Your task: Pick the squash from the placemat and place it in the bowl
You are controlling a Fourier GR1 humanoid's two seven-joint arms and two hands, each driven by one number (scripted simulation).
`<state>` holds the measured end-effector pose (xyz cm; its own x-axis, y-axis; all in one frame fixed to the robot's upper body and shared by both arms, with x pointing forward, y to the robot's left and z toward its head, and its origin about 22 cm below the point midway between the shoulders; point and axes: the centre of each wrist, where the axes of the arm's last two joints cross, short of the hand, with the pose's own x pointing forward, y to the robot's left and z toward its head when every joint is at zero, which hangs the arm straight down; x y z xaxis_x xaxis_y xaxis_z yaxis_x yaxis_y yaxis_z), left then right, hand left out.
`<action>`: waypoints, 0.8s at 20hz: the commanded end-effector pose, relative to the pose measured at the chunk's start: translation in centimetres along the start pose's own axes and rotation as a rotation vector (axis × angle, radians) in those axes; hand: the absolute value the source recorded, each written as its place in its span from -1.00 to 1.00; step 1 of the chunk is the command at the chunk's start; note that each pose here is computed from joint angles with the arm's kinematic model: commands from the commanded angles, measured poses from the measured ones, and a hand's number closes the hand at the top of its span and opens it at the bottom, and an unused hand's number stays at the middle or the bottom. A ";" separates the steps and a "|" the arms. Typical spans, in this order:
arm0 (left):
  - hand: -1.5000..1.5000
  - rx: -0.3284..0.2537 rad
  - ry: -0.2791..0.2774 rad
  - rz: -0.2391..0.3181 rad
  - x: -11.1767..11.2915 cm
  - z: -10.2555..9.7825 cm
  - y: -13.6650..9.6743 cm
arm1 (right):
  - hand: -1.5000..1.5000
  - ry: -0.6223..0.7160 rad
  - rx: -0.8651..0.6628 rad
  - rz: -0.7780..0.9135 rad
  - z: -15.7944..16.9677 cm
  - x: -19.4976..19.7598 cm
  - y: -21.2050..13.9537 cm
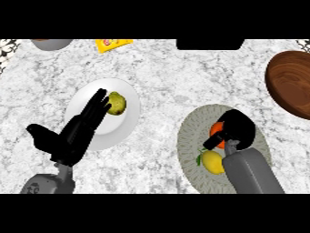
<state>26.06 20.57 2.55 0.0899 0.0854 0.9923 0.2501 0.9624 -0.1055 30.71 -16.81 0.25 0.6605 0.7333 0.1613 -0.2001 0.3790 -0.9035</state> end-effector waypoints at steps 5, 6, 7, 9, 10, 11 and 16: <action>0.00 0.000 0.003 0.006 0.5 1.1 -1.2 | 1.00 -0.011 -0.028 0.058 -2.3 -0.5 -0.3; 0.00 -0.013 0.003 -0.009 0.3 0.9 -0.8 | 1.00 -0.015 -0.043 0.059 -1.0 -0.6 1.4; 0.00 0.000 0.015 -0.002 0.7 0.6 -0.3 | 1.00 -0.025 -0.057 0.074 0.0 0.4 -0.4; 0.00 -0.009 0.002 -0.008 -0.5 0.7 0.8 | 1.00 -0.041 -0.087 0.080 2.4 1.0 2.0; 0.00 0.006 0.009 -0.001 -1.1 -1.2 -0.6 | 1.00 -0.016 -0.118 0.098 0.5 0.9 1.5; 0.00 0.001 -0.007 -0.004 0.9 -0.1 -0.5 | 1.00 -0.036 -0.106 0.110 -0.9 1.2 0.3; 0.00 -0.010 0.006 -0.003 1.0 0.8 0.7 | 1.00 -0.145 -0.027 0.207 -2.2 2.7 -0.9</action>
<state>26.22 21.06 3.13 0.0875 0.0810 0.9929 0.2534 0.9621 -0.1008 32.94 -16.12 0.62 0.5578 0.8272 0.0681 -0.2386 0.2384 -0.9414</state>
